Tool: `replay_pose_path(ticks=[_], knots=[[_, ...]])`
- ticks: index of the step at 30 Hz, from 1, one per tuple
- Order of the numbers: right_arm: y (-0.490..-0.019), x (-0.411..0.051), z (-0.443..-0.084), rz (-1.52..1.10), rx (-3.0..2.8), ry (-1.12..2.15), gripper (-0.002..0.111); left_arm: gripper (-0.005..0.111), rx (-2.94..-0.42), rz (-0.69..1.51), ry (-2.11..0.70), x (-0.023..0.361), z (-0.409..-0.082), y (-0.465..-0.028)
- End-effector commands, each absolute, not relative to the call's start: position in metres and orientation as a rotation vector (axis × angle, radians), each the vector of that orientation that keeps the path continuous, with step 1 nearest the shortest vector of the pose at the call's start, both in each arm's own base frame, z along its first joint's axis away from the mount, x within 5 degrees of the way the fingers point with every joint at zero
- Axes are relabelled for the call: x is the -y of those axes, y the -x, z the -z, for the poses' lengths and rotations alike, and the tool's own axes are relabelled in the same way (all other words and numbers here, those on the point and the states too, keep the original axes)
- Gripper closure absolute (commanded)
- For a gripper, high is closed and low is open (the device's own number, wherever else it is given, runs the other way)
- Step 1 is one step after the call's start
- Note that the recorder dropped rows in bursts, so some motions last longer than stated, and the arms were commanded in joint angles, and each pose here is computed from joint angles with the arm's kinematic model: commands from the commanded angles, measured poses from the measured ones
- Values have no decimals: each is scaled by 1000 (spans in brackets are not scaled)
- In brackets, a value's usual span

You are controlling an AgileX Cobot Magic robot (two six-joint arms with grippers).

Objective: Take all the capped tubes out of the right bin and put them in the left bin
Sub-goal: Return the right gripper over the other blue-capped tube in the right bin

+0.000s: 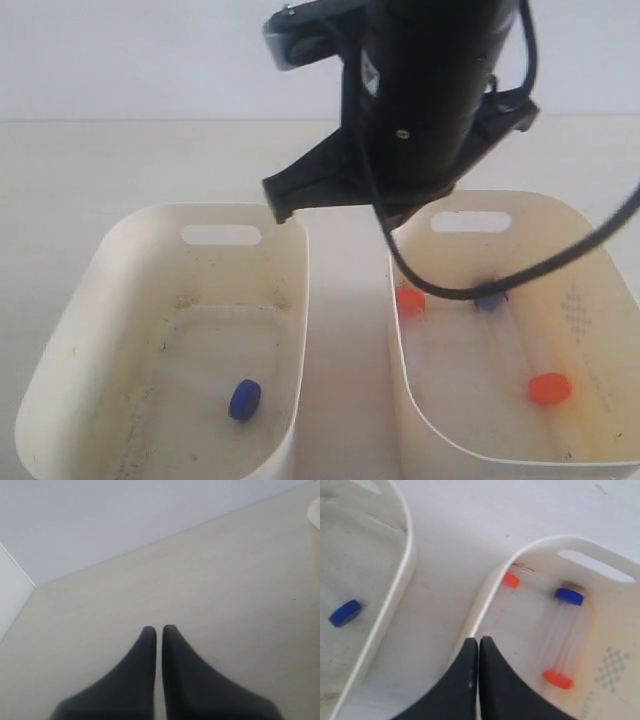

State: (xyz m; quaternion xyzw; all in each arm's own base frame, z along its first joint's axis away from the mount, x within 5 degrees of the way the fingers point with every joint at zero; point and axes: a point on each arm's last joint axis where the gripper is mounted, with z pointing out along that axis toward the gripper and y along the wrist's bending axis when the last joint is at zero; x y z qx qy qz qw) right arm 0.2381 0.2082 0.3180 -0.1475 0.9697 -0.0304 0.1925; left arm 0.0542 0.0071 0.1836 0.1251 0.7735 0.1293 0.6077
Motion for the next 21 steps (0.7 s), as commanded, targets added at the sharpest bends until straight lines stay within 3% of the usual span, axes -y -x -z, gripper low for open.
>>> replay_pose_path(ticks=[1,9,15,21], knots=[[-219,-182,-318,144,-2717,298,108,102,-1782,-285,-283,-7,-185,-54],[-213,-144,-291,227,-2788,-33,108,102,-1782,-285,-283,-7,-185,-54],[-230,-121,-286,-2,-2896,-192,108,102,-1782,-285,-283,-7,-185,-54],[-232,-113,-281,-34,-2925,-190,108,102,-1782,-285,-283,-7,-185,-54]])
